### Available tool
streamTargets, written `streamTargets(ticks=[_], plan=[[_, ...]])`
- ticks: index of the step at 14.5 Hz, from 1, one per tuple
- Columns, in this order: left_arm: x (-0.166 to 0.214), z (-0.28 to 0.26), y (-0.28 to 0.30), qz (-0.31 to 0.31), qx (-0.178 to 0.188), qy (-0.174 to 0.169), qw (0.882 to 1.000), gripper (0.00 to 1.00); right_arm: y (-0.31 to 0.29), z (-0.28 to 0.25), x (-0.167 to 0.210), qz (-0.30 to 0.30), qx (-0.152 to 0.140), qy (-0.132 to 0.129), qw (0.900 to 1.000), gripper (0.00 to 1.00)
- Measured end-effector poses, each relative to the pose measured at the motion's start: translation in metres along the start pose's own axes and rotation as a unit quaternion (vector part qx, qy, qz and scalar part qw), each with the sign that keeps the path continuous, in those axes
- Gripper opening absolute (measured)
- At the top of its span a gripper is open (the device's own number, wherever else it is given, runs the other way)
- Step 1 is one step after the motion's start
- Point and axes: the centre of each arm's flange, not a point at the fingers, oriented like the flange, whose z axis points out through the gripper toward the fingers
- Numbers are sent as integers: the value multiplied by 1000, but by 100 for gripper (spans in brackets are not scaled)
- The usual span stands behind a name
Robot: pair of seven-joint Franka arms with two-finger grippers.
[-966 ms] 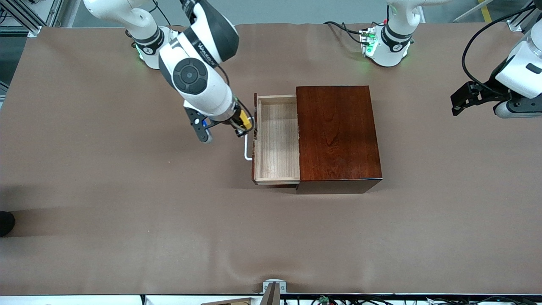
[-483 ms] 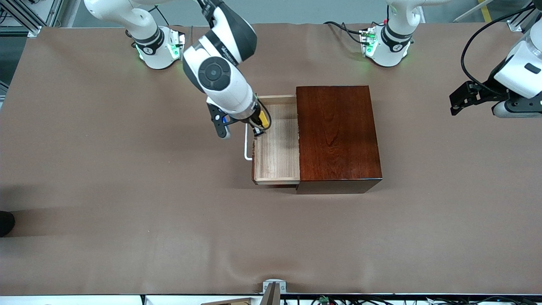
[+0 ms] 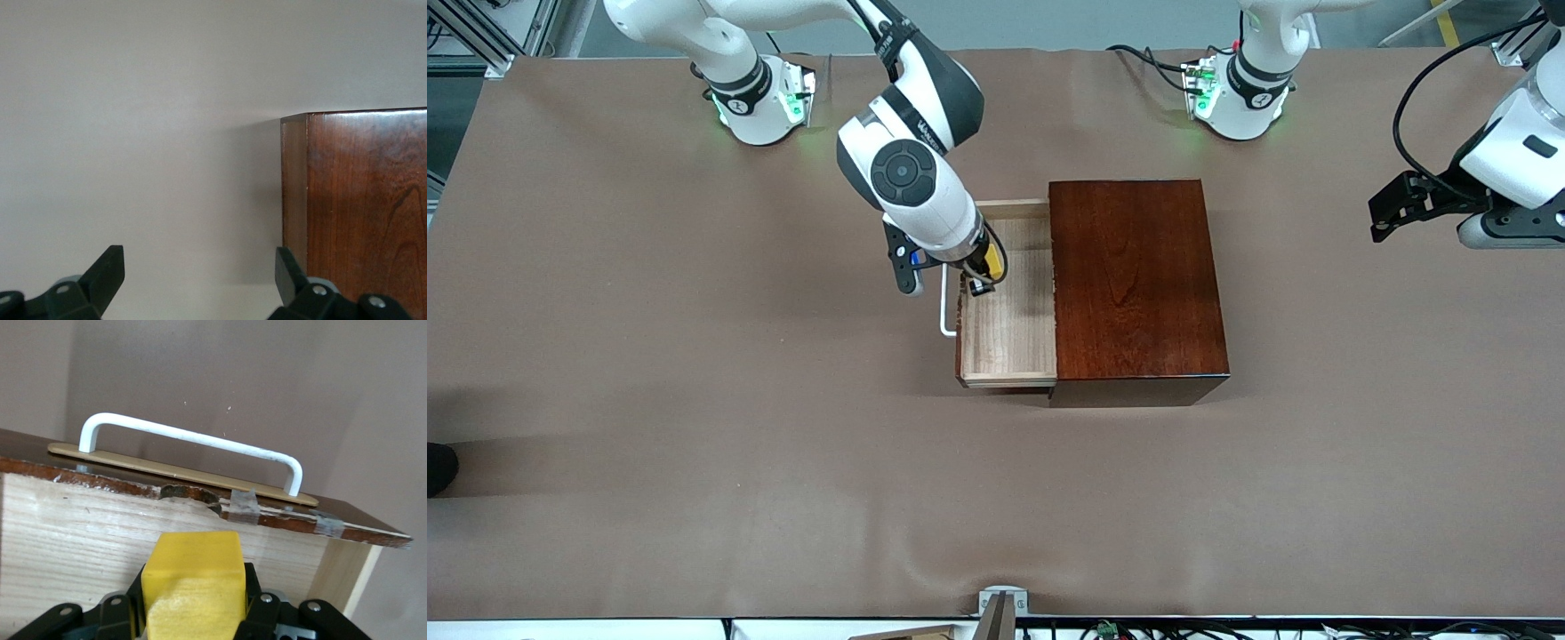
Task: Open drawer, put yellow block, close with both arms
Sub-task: 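Lower the cube into the drawer and open the right gripper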
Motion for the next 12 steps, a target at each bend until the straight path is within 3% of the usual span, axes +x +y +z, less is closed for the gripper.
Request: streamTargets(ticks=[12], plan=[[0, 3, 4, 4, 0, -3, 1000, 100, 1, 66, -13, 10, -14, 15, 1000, 56]])
